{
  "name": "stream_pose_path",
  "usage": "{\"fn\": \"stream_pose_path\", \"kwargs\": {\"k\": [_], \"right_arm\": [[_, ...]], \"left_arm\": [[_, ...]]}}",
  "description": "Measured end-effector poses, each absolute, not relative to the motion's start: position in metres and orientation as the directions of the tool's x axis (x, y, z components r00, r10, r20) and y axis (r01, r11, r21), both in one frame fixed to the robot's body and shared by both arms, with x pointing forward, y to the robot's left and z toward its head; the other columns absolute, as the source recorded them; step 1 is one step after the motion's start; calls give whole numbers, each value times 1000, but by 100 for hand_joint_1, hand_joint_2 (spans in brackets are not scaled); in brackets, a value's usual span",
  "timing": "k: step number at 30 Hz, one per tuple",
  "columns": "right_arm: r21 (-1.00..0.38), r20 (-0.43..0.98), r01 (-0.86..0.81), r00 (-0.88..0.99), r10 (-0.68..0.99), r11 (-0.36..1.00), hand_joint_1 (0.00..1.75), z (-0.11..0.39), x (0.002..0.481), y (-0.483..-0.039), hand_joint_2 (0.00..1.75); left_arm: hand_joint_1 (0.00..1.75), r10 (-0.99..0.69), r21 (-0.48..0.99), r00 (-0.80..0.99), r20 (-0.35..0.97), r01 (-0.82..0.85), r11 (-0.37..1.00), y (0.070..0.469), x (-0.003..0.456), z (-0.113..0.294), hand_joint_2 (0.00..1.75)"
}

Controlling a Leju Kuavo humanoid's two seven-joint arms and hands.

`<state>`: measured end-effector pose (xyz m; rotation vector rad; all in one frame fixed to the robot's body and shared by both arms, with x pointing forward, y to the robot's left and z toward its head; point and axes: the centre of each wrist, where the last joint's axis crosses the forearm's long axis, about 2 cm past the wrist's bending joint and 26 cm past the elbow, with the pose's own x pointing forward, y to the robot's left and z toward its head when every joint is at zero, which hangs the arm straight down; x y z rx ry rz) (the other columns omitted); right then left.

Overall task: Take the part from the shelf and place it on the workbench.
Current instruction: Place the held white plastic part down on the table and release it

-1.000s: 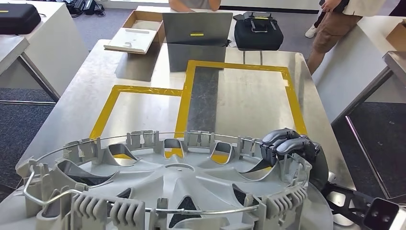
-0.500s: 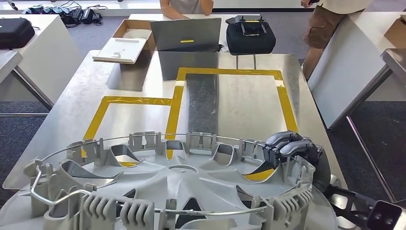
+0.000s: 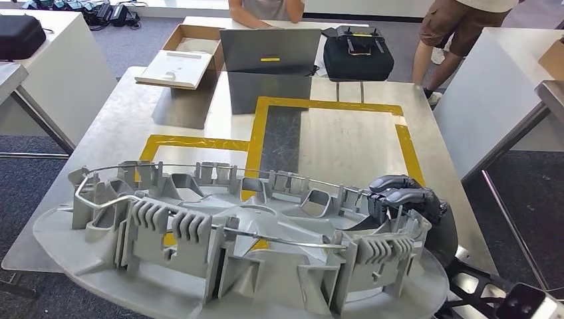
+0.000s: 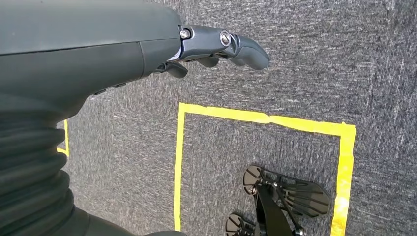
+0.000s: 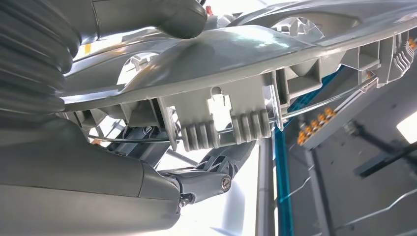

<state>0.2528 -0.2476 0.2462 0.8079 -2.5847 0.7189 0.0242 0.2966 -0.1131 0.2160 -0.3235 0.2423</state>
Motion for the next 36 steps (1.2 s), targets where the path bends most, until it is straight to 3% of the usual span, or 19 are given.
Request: {"fn": "stream_pose_path", "kwargs": {"k": [18,25,36], "right_arm": [[-536,435,-203,-898,62,819,175,223,244,-285,175],[-648,436,-42,-839,326,760,175,206,235,-314,175],[-824,427,-6,-664,614,566,175,166,274,-384,175]], "left_arm": [[0,201,150,915,350,-266,952,298,20,-113,175],[0,201,139,914,352,-263,955,298,19,-114,175],[0,199,113,908,368,-256,960,298,19,-114,175]]}}
